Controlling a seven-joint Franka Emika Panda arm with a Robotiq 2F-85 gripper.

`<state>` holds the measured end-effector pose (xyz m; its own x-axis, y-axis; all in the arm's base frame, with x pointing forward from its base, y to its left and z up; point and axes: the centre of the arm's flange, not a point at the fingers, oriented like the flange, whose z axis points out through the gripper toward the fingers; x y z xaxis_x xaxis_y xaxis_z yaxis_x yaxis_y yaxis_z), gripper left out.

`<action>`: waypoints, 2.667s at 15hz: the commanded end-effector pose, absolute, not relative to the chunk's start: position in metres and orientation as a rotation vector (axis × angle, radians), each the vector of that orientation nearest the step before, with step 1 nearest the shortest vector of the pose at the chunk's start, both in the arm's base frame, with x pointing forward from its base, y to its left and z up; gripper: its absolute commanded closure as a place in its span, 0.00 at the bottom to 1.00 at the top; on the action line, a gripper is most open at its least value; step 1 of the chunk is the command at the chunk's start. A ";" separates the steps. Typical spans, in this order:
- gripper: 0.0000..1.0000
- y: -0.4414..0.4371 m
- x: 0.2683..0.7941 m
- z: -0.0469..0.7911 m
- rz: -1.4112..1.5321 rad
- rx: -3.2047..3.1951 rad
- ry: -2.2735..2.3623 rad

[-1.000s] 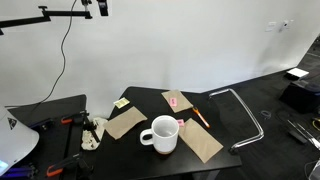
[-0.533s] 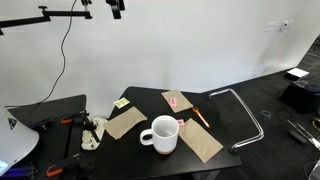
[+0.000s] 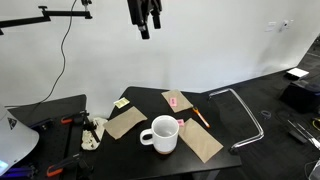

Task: Pick up the pen and put it in the cup

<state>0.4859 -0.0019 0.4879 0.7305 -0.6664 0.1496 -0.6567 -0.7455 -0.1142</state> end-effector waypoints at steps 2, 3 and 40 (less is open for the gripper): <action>0.00 -0.032 0.534 0.459 -0.269 -2.783 1.484; 0.00 -0.038 0.540 0.451 -0.263 -2.754 1.567; 0.00 -0.097 0.659 0.269 -0.021 -2.401 2.053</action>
<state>0.6408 -0.0941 0.2762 0.1562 -0.9870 0.0364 -0.9877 -0.1564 -0.0018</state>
